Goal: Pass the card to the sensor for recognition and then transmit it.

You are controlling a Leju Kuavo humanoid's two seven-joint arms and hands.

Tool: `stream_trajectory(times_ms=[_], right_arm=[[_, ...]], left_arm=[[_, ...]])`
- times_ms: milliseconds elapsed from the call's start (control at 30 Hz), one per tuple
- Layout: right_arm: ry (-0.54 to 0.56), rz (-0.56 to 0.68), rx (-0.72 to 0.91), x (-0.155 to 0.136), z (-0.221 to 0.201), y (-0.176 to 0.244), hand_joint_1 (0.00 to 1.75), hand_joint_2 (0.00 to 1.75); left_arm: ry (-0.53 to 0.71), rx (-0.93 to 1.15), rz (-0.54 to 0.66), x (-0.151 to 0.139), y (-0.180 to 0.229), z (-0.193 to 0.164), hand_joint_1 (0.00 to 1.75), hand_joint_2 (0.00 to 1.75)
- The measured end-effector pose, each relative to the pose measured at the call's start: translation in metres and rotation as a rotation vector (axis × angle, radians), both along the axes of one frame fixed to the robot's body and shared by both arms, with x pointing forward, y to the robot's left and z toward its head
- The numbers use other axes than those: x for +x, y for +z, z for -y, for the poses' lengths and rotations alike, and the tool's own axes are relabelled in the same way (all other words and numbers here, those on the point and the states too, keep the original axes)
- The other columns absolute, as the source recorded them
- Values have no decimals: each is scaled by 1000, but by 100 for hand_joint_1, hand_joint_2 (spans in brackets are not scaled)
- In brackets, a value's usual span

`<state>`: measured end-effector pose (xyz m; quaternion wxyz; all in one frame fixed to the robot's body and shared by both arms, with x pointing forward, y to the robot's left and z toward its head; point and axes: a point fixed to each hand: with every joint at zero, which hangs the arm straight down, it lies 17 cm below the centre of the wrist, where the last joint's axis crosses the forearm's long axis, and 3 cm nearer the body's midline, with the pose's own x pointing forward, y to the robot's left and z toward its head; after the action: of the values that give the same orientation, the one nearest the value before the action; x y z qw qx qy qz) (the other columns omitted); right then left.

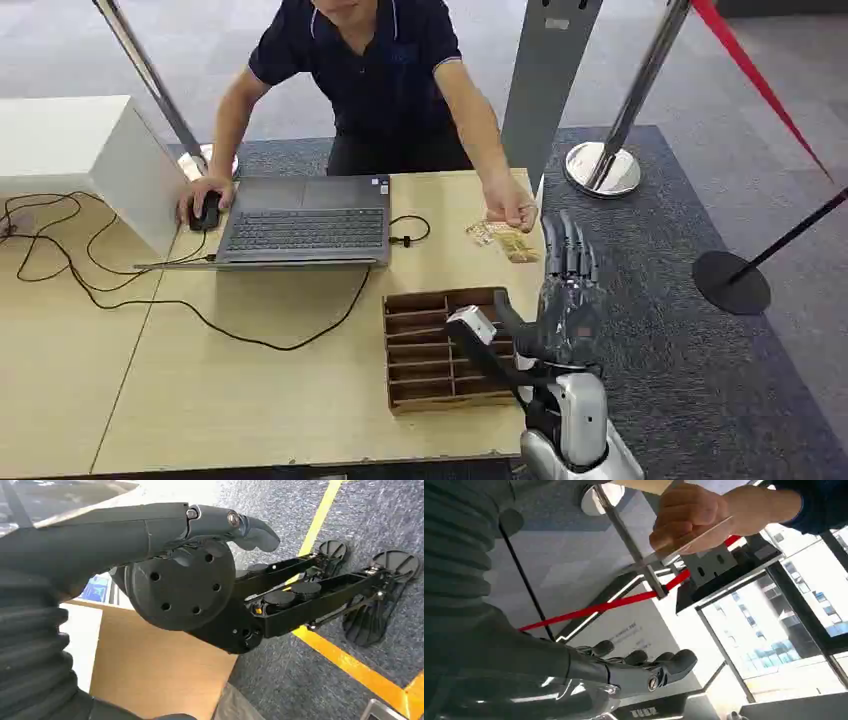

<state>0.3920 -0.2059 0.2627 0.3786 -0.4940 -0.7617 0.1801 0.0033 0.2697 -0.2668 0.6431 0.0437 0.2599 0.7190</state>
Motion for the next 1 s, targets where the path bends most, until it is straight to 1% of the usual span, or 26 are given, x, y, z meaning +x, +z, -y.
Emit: stream_trajectory(times_ms=[200, 233, 267, 567, 1000], right_arm=[[20, -3, -7, -1, -5, -2, 0, 175], [20, -4, -6, -1, -5, -2, 54, 175], [21, -5, -6, -1, -5, -3, 175, 175], [48, -4, -14, -3, -8, -5, 175, 175], [18, 0, -17, -5, 8, -6, 175, 175]], left_arm=[[-2, 9, 0, 0, 0, -3, 0, 175], [-3, 10, 0, 0, 0, -4, 0, 175], [-3, 11, 0, 0, 0, -4, 0, 175], [-4, 15, -1, -1, -1, -6, 0, 175], [-3, 17, -3, -1, -1, -8, 0, 175]])
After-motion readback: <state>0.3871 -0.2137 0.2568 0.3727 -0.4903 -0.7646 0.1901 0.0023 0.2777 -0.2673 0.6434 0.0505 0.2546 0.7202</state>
